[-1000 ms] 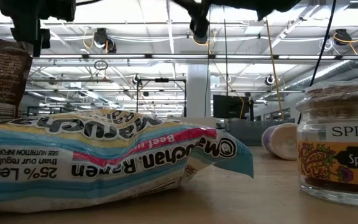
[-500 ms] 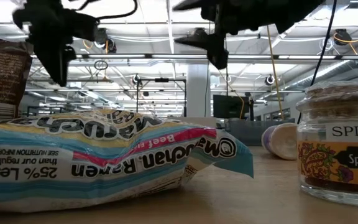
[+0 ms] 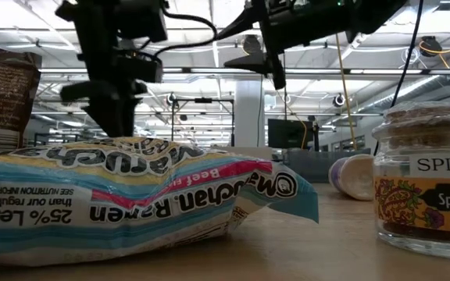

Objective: Pick & Place Food Item
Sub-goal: Put the orange noodle pack into the left black bin

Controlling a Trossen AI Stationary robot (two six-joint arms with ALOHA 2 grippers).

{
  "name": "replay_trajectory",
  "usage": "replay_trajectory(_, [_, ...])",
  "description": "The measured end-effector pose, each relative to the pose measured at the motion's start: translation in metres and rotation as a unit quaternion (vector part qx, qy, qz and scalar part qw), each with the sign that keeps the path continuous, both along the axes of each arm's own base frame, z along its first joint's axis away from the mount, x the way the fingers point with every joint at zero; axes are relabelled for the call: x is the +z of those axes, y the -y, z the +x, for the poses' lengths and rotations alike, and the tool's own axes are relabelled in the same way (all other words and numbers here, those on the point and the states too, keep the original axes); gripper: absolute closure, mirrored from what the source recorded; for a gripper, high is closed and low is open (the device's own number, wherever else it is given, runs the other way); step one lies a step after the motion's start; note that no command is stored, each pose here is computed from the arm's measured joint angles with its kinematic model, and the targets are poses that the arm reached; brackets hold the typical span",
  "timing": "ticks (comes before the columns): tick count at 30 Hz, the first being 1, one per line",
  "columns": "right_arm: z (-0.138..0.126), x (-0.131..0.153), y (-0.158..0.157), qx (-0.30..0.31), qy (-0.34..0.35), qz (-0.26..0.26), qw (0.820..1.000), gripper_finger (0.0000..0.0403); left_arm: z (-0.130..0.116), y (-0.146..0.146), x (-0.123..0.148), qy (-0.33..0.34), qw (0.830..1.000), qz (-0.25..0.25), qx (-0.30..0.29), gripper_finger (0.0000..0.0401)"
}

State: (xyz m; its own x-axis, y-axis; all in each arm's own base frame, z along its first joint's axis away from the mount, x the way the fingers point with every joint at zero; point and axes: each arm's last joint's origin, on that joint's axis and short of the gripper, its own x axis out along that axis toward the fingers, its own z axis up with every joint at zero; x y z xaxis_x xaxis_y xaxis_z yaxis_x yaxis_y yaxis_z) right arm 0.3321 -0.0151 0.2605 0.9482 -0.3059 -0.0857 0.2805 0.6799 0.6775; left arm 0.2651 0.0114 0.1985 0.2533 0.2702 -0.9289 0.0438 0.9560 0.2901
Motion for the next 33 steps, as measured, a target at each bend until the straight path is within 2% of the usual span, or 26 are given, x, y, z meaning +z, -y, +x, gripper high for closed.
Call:
replay_trajectory(6, [-0.001,0.016,0.004,-0.042,0.078,-0.019,0.996,0.0177,0.014,-0.008,-0.016,0.008,1.000,0.001,0.015,0.0217])
replay_trajectory(11, [-0.010,0.032,0.015,-0.057,0.103,-0.028,0.993,0.0177,0.022,-0.015,-0.022,0.022,0.999,0.012,0.022,0.0217])
replay_trajectory(17, [-0.032,0.050,0.032,-0.038,0.076,-0.045,0.995,0.0177,0.030,-0.016,-0.028,0.042,0.999,0.016,0.016,0.0217])
replay_trajectory(23, [-0.052,0.058,0.040,-0.045,0.031,-0.046,0.997,0.0177,0.033,-0.016,-0.035,0.038,0.999,0.015,0.015,0.0217])
replay_trajectory(33, [-0.059,0.059,0.041,-0.046,0.003,-0.062,0.997,0.0177,0.037,-0.015,-0.056,0.004,1.000,-0.001,0.013,0.0217])
